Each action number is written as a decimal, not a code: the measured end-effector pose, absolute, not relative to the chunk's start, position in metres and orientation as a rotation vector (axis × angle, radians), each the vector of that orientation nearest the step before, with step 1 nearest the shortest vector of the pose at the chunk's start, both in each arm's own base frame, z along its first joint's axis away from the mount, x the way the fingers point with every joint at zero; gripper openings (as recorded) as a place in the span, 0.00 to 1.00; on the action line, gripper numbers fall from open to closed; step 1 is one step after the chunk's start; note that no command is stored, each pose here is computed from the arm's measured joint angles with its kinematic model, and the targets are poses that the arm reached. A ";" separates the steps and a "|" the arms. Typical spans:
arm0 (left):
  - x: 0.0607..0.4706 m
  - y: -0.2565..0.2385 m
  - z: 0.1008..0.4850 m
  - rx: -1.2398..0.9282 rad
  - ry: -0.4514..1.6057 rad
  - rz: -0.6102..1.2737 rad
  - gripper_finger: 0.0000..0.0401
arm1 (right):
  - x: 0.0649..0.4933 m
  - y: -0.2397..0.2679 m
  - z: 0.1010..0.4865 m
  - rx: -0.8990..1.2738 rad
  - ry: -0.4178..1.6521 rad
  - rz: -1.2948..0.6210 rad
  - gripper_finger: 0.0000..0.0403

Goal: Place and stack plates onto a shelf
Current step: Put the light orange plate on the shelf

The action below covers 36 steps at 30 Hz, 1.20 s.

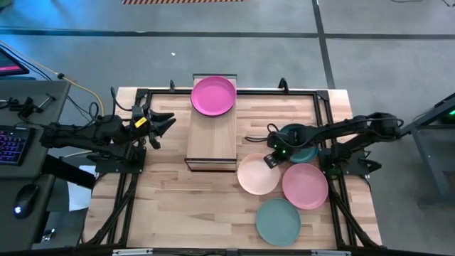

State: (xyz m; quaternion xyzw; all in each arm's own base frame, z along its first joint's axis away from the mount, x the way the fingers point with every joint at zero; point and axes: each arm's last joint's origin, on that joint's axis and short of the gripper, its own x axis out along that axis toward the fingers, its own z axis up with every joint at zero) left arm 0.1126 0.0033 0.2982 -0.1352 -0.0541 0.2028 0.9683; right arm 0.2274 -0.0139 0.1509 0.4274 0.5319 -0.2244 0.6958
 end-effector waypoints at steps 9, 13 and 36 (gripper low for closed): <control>0.113 0.003 0.298 -0.273 -0.109 0.410 0.29 | 0.228 -0.014 0.151 0.948 1.186 -0.496 0.28; 0.113 0.003 0.298 -0.273 -0.109 0.410 0.29 | 0.227 -0.015 0.151 0.926 1.173 -0.526 0.39; 0.113 0.003 0.298 -0.273 -0.109 0.410 0.29 | 0.235 -0.001 0.131 0.892 1.240 -0.572 0.34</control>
